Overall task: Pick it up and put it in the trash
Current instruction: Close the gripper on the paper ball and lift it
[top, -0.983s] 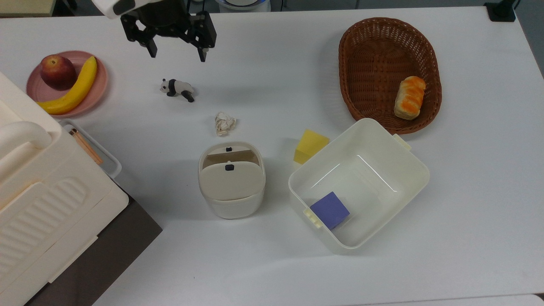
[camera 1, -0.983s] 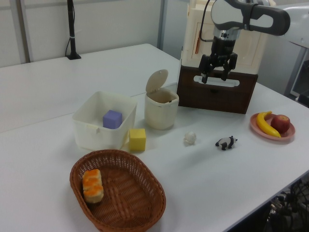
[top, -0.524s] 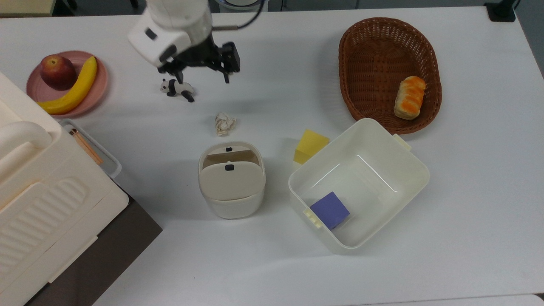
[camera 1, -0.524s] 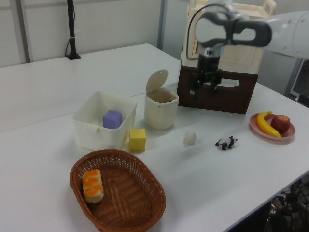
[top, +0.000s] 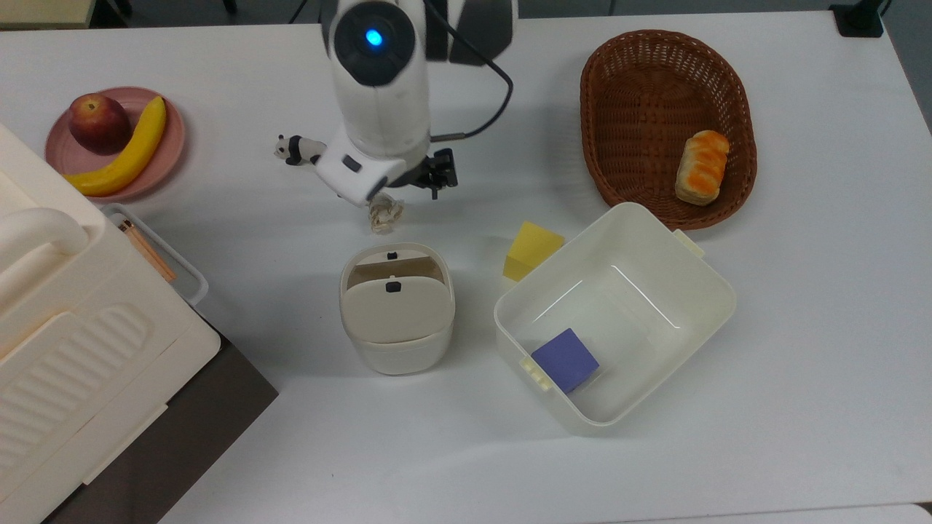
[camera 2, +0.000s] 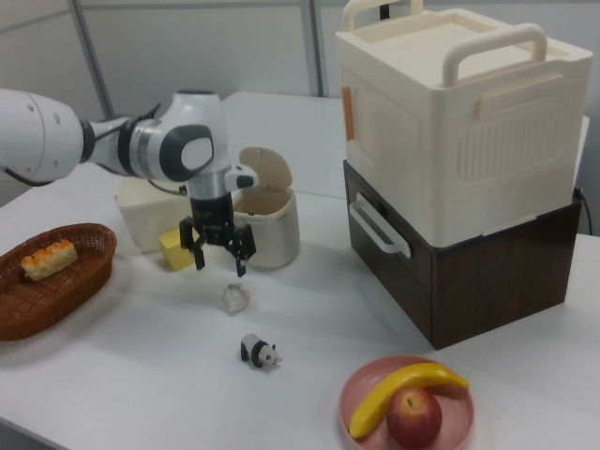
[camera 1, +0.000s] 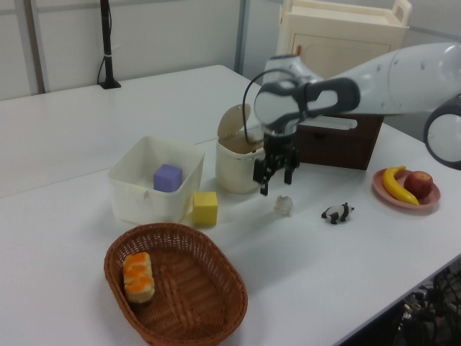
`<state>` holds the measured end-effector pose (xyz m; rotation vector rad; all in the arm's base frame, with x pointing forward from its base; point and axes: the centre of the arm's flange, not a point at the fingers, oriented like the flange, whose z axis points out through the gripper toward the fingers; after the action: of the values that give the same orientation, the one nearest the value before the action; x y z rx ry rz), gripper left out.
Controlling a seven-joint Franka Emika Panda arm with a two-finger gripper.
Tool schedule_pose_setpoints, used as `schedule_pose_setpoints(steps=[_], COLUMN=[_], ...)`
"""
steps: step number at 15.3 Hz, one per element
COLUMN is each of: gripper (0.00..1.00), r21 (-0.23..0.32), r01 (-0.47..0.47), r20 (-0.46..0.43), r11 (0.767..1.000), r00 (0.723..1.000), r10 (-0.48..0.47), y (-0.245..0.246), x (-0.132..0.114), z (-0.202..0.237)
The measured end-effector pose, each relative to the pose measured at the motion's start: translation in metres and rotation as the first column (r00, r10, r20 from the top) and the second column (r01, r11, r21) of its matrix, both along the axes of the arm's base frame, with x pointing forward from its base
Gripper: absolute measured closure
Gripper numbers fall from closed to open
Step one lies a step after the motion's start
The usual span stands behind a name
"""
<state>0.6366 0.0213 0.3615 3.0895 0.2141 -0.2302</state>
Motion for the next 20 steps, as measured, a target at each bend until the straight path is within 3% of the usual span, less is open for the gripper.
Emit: schedule_pose_setpoints(steps=[6,15,20], gripper=[0.04,0.96,0.99], r21=[-0.062,-0.085,-0.085], r01=[-0.065,-0.079,-0.075], r20=[-0.023,-0.018,0.001], r11=[0.996,0.993,0.994], r00=[0.998,0.997,0.997], r10=[0.064,0.078,0.076], y=[0.013,0.011,0.009], x=[0.002,0.004,0.006], z=[-0.038,-0.036,-0.025])
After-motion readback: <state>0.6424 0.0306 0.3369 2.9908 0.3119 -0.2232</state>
